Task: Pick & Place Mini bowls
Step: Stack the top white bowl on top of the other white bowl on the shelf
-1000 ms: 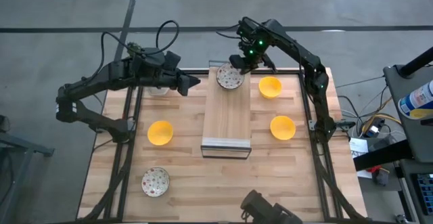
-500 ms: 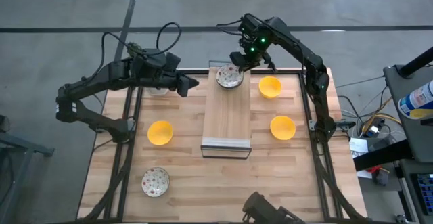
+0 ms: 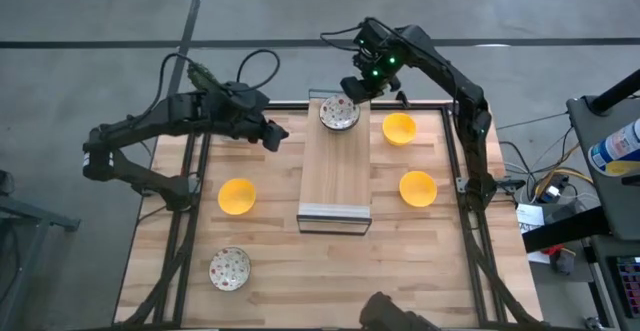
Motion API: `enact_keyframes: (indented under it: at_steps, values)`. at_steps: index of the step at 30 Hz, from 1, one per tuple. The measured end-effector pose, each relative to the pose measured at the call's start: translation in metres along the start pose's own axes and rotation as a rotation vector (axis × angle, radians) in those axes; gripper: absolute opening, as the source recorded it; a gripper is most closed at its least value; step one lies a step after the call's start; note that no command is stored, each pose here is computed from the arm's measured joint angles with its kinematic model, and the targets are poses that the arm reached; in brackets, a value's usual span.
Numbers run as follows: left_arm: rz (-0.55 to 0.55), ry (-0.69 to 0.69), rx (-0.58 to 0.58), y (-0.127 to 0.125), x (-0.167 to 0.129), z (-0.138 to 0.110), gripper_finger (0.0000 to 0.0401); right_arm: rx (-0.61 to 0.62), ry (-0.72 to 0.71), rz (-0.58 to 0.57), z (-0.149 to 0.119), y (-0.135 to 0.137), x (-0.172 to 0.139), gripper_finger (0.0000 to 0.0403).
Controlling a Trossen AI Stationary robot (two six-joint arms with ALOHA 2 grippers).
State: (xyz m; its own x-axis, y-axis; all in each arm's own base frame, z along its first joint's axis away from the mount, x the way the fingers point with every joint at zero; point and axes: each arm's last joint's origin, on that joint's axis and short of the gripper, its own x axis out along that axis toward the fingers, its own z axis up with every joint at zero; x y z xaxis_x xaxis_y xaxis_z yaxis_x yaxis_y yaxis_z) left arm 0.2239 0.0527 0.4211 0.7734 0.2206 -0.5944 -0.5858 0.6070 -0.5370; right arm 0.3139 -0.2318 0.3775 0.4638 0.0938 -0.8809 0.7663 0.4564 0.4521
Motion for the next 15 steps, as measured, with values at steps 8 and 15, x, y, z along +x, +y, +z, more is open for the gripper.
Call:
enact_keyframes:
  at_steps: [8, 15]
  values:
    - [0.001, 0.001, -0.002, 0.0, 0.0, 0.0, 0.0092, -0.007, 0.018, -0.015, 0.003, -0.003, 0.007, 0.001]
    - [0.0, 0.0, -0.002, 0.0, 0.0, 0.0, 0.0092, 0.008, 0.061, -0.038, 0.006, -0.008, 0.017, 0.0008]
